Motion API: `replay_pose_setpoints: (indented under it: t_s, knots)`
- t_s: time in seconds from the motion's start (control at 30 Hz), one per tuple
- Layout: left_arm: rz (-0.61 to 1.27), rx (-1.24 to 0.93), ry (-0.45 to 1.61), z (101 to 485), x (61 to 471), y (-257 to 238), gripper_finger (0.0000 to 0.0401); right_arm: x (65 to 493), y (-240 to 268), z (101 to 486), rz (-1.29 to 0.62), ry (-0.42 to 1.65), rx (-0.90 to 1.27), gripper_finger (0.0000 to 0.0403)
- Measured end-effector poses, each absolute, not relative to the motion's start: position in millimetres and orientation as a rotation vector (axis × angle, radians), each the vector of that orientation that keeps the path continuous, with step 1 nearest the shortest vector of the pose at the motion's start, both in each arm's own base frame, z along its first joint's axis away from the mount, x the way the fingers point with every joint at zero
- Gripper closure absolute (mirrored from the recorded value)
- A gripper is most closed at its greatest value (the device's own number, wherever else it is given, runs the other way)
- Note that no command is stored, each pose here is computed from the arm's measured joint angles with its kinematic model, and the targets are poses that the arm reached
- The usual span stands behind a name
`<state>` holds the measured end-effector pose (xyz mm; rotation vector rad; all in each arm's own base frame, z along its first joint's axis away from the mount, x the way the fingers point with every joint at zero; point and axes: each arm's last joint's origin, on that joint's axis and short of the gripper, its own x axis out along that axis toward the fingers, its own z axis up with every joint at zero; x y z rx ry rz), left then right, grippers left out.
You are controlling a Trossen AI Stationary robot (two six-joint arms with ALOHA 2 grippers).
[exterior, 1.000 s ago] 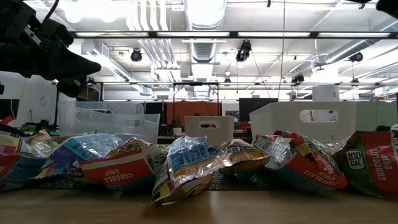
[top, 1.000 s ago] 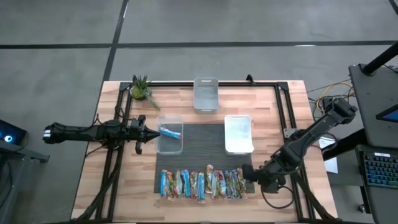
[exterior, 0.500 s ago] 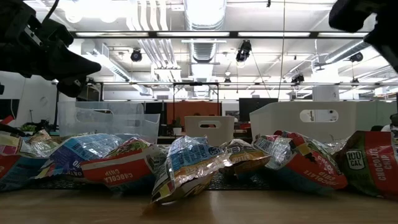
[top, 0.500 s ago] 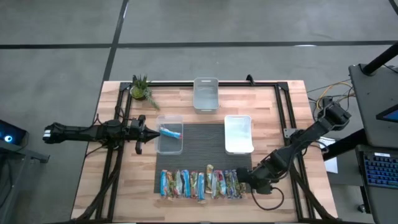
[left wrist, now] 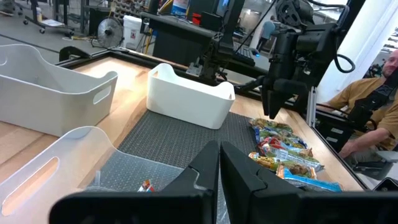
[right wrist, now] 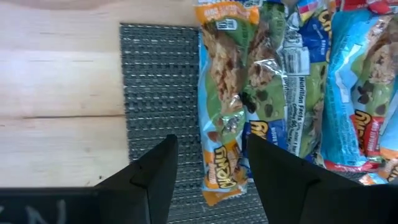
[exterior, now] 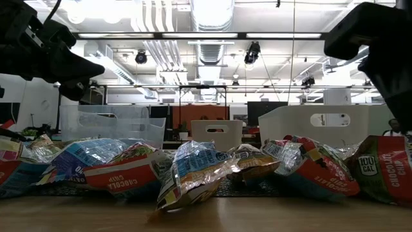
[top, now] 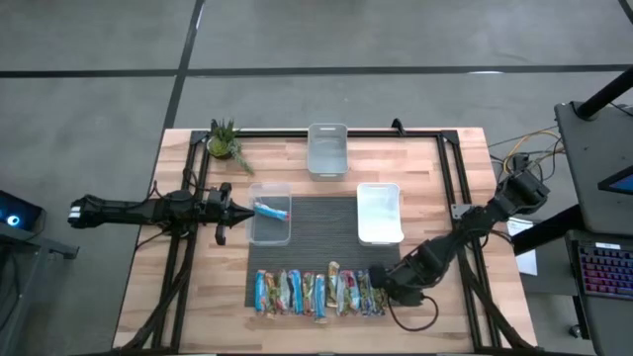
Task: Pick and place Granola Bars by type
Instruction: Put the yellow granola bar into the white bin
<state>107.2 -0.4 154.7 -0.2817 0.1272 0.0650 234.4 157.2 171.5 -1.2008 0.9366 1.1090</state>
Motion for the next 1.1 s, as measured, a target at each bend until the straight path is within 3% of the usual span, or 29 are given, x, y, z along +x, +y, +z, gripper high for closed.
replay_pose_setpoints:
  t_s: [1.1]
  knots:
    - [0.065,-0.282,0.128,154.7,107.2,-0.4,0.0401,251.4,154.1,141.8,1.117,1.011,-1.194,0.0225]
